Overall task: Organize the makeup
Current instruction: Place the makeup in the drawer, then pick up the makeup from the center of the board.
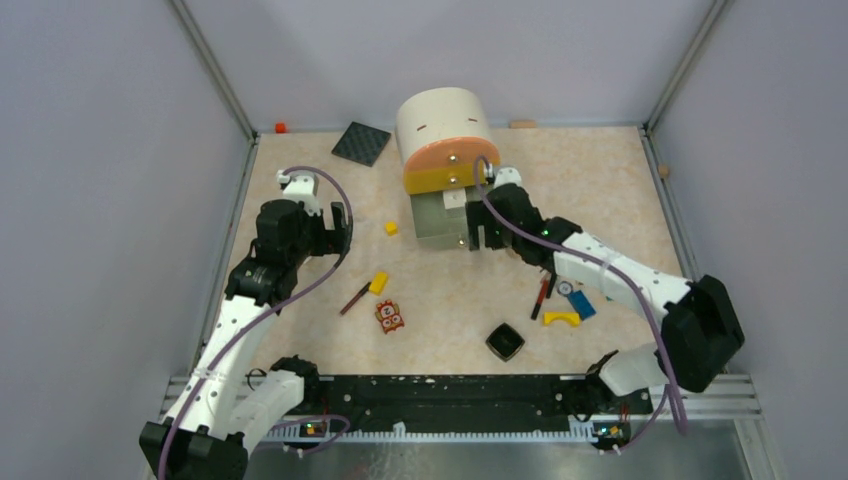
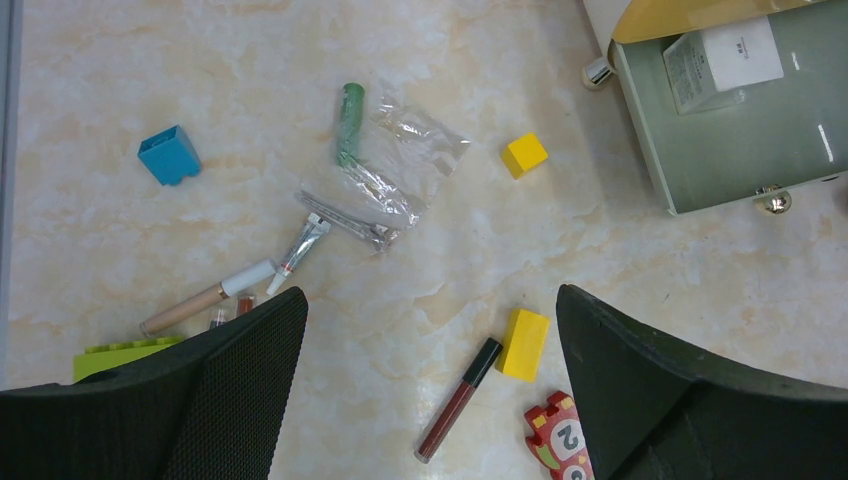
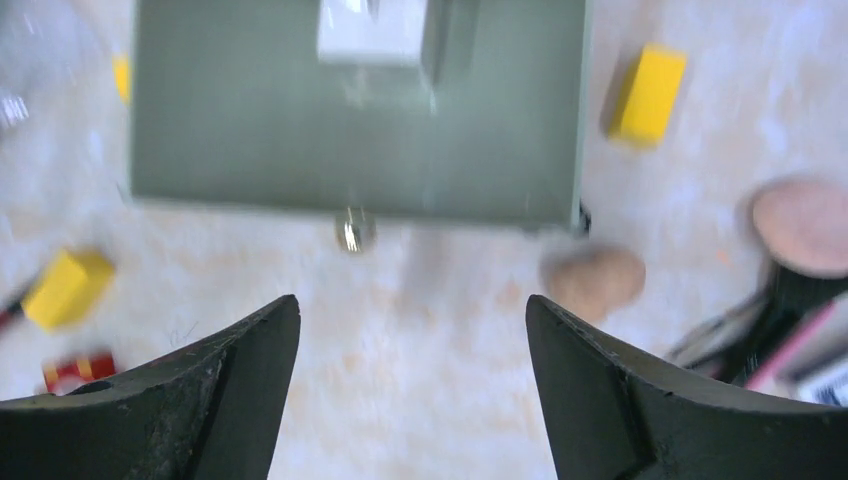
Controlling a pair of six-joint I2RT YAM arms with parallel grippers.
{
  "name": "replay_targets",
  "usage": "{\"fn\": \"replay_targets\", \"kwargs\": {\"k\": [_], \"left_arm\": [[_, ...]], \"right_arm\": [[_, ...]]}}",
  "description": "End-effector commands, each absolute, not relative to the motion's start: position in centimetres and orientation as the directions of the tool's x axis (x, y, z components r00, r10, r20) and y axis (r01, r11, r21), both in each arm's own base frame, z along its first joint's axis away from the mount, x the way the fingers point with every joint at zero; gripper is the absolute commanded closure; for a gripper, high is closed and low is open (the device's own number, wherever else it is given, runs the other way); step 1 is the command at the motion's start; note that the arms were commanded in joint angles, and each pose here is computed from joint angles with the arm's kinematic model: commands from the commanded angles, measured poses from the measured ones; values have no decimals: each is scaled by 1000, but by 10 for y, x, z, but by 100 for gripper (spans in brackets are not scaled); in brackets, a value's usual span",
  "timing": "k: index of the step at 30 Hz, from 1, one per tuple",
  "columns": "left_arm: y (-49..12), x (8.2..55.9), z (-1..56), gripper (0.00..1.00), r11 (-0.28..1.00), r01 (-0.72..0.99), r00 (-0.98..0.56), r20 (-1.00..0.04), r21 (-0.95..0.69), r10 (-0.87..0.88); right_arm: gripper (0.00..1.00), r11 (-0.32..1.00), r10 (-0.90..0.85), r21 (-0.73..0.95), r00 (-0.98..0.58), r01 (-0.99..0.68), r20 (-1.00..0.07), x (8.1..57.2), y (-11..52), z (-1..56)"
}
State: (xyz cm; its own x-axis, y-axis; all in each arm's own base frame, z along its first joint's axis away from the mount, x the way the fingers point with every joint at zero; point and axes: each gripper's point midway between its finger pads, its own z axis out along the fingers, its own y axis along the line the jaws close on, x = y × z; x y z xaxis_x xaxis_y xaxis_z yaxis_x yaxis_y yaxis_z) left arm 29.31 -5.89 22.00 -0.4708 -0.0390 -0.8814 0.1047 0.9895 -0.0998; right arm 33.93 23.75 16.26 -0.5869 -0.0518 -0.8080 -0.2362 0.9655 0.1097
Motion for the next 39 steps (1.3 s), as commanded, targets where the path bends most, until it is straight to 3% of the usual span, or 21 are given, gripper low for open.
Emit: {"fn": "replay_targets", "kwargs": {"k": [1, 7, 10, 15, 28, 39], "left_arm": [[-63, 297, 229, 1, 986, 129, -433, -900, -107, -42], [-62, 298, 228, 1, 987, 124, -435, -900, -104, -40], [-62, 298, 227, 1, 987, 122, -437, -898, -103, -40], [-62, 298, 226, 1, 987, 122, -441, -897, -102, -38], [-63, 298, 226, 1, 987, 126, -442, -896, -104, -38], [-63, 298, 226, 1, 986, 128, -443, -896, -105, -38]], "right_arm": [[17, 952, -155, 102, -745, -288, -649, 260, 204, 133], [7, 936, -221, 143, -854, -321, -472, 189, 183, 99], [5, 918, -254, 179, -872, -353, -420, 172, 197, 92], [4, 936, -305, 78, -901, -344, -310, 158, 193, 62], [4, 920, -317, 165, -922, -356, -224, 129, 208, 36], [4, 938, -327, 62, -929, -342, -173, 112, 194, 16]]}}
